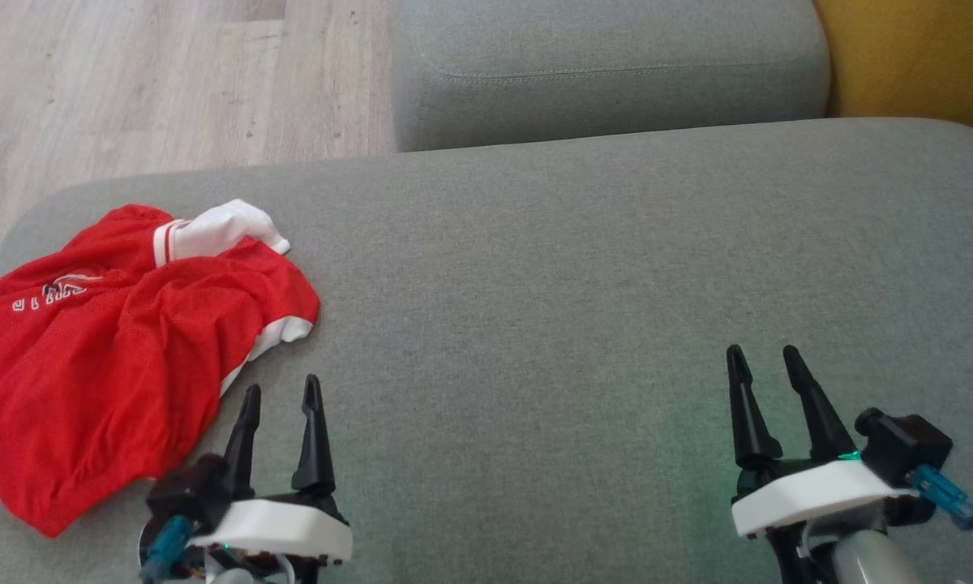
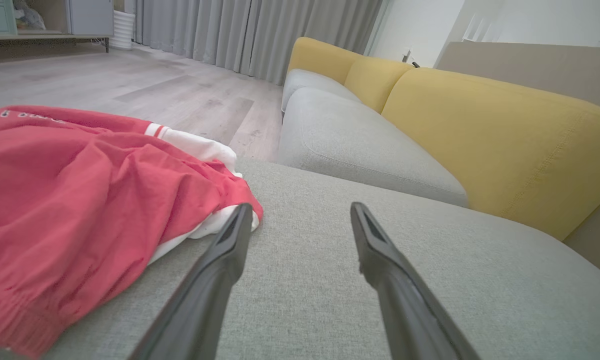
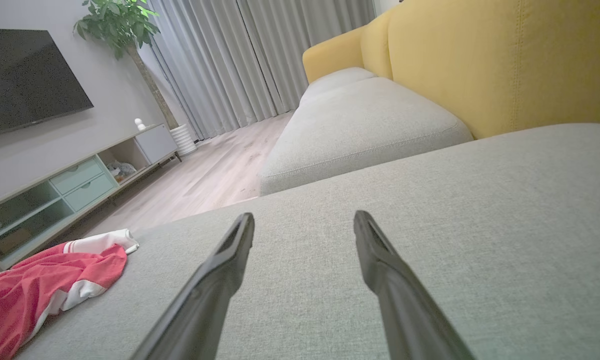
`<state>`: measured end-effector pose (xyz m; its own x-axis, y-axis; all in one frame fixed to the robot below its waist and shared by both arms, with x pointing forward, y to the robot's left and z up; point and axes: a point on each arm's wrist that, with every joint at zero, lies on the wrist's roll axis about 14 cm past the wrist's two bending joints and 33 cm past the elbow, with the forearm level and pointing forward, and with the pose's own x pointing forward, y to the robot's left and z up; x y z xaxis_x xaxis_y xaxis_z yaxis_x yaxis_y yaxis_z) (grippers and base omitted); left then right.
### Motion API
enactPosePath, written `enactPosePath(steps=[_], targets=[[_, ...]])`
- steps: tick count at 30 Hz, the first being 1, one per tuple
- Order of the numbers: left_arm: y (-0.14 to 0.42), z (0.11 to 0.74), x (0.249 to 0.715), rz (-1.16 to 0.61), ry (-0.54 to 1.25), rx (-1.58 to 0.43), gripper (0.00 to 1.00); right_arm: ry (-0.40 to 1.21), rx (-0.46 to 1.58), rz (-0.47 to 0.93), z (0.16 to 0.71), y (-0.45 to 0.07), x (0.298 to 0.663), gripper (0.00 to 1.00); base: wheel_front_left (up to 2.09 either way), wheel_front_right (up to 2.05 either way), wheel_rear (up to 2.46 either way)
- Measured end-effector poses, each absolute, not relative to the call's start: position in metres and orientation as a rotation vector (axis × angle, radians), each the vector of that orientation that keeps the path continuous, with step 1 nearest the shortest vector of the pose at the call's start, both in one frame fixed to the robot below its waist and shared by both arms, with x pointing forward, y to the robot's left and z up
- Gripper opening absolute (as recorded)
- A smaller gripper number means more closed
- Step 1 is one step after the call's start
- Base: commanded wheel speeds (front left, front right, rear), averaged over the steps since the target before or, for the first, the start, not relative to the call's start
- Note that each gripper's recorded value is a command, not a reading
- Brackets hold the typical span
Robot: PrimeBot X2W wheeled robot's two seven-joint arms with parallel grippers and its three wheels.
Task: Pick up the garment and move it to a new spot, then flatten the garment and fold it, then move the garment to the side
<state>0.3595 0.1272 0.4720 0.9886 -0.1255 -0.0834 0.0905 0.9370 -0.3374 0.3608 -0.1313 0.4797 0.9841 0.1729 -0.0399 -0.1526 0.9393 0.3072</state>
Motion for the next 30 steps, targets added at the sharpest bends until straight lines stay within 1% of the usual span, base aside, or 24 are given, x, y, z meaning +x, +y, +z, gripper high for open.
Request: enactPosePath(steps=[18, 30], targets=[[0.126, 0.468, 0.359, -0.122, 0.081, -0.152, 1.0, 0.028, 0.072, 0.217, 0.481, -0.125, 0.361, 1.0, 0.0, 0.0, 0.0], [0.118, 0.477, 0.364, -0.155, 0.027, -0.038, 1.0, -0.003, -0.073, 0.27, 0.483, -0.115, 0.359, 1.0, 0.0, 0.0, 0.0]])
